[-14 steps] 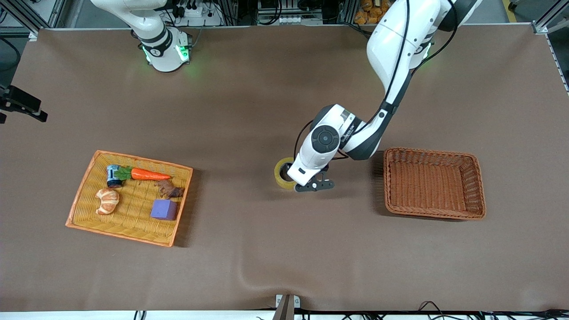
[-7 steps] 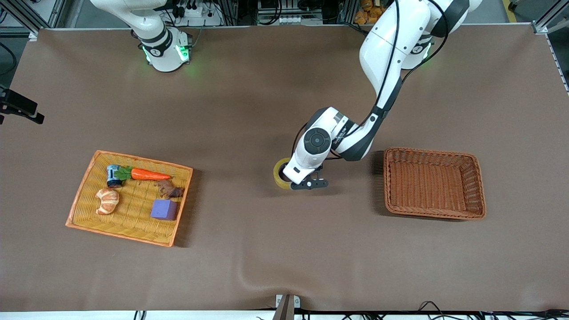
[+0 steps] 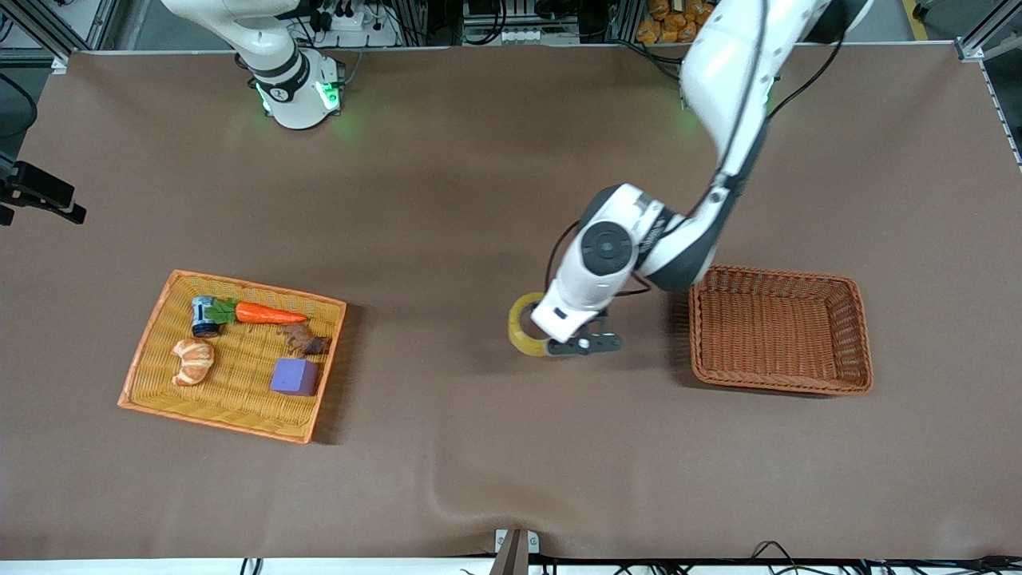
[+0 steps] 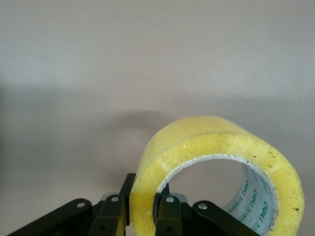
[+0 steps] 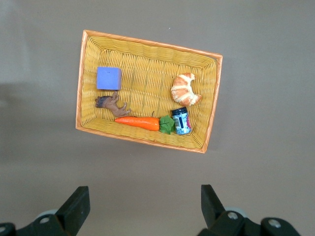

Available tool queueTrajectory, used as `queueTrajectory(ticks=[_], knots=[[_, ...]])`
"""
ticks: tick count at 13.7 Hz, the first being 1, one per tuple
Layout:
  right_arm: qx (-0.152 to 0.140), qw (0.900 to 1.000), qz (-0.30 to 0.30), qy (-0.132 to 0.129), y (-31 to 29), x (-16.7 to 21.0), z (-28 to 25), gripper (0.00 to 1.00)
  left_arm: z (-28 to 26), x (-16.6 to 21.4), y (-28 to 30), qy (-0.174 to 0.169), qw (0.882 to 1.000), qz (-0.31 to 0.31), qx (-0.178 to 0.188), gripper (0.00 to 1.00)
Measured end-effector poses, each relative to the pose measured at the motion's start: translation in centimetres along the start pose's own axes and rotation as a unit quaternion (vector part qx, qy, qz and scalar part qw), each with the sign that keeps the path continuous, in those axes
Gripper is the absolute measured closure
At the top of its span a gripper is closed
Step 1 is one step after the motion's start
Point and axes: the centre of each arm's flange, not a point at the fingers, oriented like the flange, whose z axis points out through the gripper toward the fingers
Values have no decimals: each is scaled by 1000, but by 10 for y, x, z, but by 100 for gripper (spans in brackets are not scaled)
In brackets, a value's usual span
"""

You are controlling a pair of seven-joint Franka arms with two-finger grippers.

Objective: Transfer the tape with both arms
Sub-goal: 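Carry the tape with the left gripper and lower it into the basket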

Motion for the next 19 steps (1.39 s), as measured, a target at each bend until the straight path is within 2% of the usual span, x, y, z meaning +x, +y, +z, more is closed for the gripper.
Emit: queueTrajectory(ticks=[4,7,14,19], knots=[[0,1000,19,-4,3,0,2,0,-91,35,-99,-14,1000,-3,20,78],[0,1000,26,-3,7,0,3,0,-110,49,-175,-17,999,12,42,78],[-1,999,32,-2,13,2,5,0,-78,56,-304,-63,996,45,52,78],[-2,999,32,4,12,3,1,0,-11,47,-421,-37,997,62,36,78]])
